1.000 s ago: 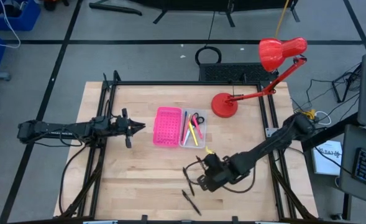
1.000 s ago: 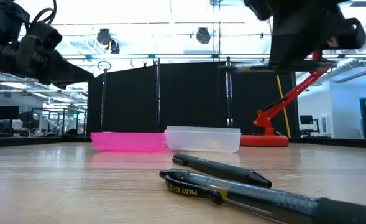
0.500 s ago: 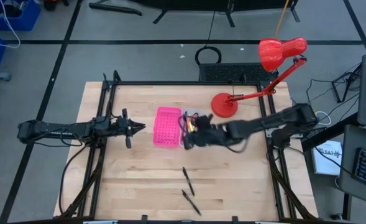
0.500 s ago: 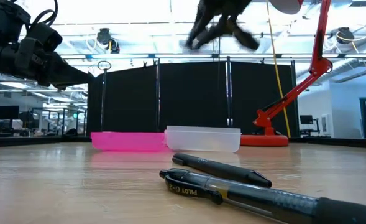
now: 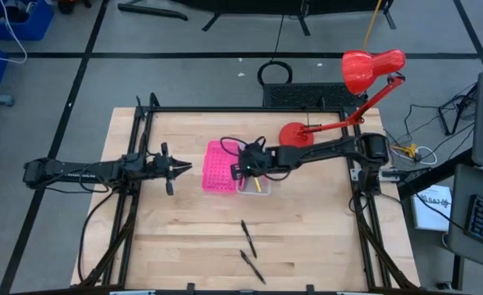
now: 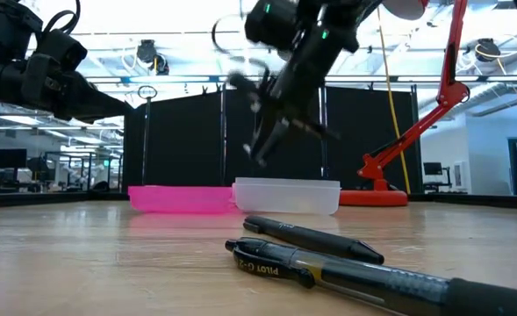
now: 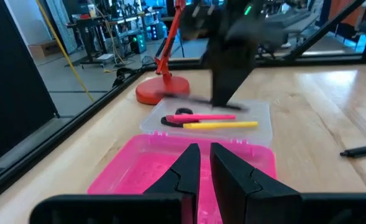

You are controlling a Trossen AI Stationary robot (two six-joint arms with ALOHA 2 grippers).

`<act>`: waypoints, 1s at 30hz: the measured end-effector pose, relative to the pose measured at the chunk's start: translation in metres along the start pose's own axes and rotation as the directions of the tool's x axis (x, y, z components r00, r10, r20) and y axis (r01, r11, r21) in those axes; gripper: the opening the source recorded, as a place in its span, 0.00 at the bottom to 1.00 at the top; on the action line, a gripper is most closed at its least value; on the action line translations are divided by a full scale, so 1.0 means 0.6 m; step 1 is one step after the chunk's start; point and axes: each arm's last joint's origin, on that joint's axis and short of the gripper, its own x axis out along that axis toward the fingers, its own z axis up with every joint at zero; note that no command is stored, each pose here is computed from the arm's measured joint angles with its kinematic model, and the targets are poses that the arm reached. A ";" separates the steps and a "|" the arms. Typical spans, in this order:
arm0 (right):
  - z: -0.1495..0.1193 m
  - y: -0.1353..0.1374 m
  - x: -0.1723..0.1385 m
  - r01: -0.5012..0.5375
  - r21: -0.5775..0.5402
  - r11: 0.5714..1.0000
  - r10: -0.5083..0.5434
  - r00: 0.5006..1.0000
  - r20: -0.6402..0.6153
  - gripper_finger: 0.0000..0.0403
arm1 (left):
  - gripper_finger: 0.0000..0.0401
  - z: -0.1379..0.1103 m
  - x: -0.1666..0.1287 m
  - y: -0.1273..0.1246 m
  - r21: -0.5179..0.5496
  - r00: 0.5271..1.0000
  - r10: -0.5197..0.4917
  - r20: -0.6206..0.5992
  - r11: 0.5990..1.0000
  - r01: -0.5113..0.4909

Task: Pick & place school supplies into a supply box
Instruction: Put the top right black ballpen into the pink supply box

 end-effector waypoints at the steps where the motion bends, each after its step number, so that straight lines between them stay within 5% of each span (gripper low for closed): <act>1: 0.001 -0.004 0.009 0.011 0.006 1.000 -0.011 1.000 -0.016 0.06 | 0.12 0.000 0.000 0.000 -0.004 1.000 0.000 0.003 1.000 0.000; 22: -0.004 -0.039 0.052 0.090 0.044 0.995 -0.089 0.996 -0.032 0.06 | 0.12 0.005 0.000 0.000 -0.075 1.000 -0.001 0.028 0.997 0.003; 30: -0.014 -0.057 0.067 0.020 0.063 0.998 -0.016 0.997 -0.077 0.12 | 0.12 0.005 0.000 0.000 -0.090 1.000 -0.001 0.028 0.996 0.004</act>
